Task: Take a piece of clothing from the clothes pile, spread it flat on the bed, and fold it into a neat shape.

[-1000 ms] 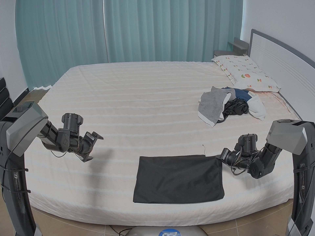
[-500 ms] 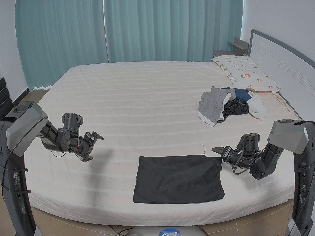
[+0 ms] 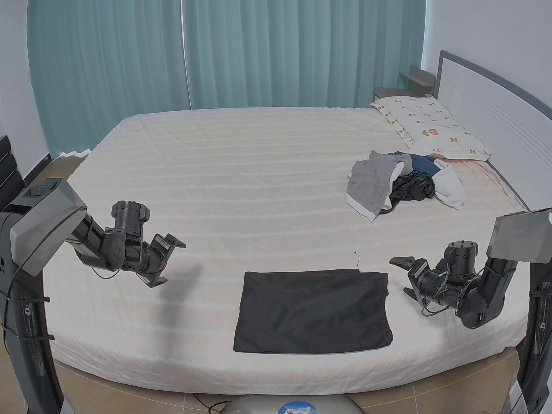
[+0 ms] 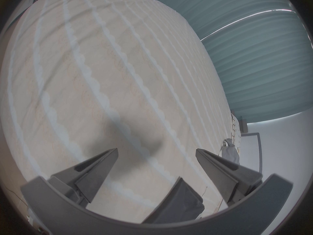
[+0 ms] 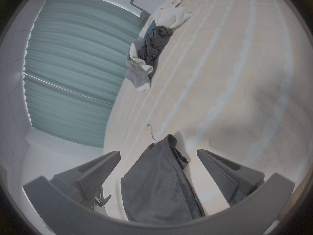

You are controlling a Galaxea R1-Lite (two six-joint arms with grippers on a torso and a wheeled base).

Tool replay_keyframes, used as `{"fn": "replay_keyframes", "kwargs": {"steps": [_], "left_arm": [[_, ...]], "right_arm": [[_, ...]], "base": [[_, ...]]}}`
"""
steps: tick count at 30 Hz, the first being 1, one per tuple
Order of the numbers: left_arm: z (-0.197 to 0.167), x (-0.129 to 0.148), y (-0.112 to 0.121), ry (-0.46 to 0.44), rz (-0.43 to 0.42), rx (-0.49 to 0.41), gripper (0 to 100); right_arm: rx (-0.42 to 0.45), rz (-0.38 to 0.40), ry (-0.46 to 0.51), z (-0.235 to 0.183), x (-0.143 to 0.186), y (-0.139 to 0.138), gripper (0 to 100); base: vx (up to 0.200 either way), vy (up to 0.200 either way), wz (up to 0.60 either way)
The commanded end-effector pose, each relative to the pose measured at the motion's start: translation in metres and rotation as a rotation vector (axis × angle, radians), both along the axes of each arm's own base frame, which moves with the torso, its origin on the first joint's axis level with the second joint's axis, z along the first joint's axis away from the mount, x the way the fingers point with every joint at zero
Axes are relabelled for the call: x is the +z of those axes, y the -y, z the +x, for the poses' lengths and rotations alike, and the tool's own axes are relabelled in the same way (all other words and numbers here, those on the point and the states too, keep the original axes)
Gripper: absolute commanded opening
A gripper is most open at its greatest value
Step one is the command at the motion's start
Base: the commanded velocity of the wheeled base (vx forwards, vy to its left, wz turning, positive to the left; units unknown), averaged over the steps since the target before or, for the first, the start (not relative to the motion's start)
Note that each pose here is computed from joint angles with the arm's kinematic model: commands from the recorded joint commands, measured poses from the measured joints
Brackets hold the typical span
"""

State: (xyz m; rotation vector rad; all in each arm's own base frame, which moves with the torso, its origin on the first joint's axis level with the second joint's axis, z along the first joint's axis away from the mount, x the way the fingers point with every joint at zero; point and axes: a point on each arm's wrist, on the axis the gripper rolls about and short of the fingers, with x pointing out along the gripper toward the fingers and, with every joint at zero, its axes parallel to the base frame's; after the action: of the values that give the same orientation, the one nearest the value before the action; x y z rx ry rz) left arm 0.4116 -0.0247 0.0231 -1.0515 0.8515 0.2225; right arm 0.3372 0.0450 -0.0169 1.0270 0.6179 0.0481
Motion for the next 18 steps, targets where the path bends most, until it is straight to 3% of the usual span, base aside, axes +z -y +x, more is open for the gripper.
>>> {"fn": "replay_keyframes", "kwargs": {"steps": [1,14,18], "left_arm": [[-0.010,0.000,0.017,0.014,-0.002,-0.041,100],[-0.011,0.000,0.027,0.046,-0.011,-0.064,100],[-0.012,0.000,0.035,0.049,-0.012,-0.085,100]], "right_arm": [[0.014,-0.021,0.001,-0.012,-0.012,0.005,100],[0.034,-0.047,0.016,-0.017,-0.019,0.003,100],[0.040,-0.054,0.035,-0.020,-0.022,0.003,100]], "base": [[-0.200,0.000,0.00],[-0.015,0.000,0.00],[0.000,-0.200,0.00]]}}
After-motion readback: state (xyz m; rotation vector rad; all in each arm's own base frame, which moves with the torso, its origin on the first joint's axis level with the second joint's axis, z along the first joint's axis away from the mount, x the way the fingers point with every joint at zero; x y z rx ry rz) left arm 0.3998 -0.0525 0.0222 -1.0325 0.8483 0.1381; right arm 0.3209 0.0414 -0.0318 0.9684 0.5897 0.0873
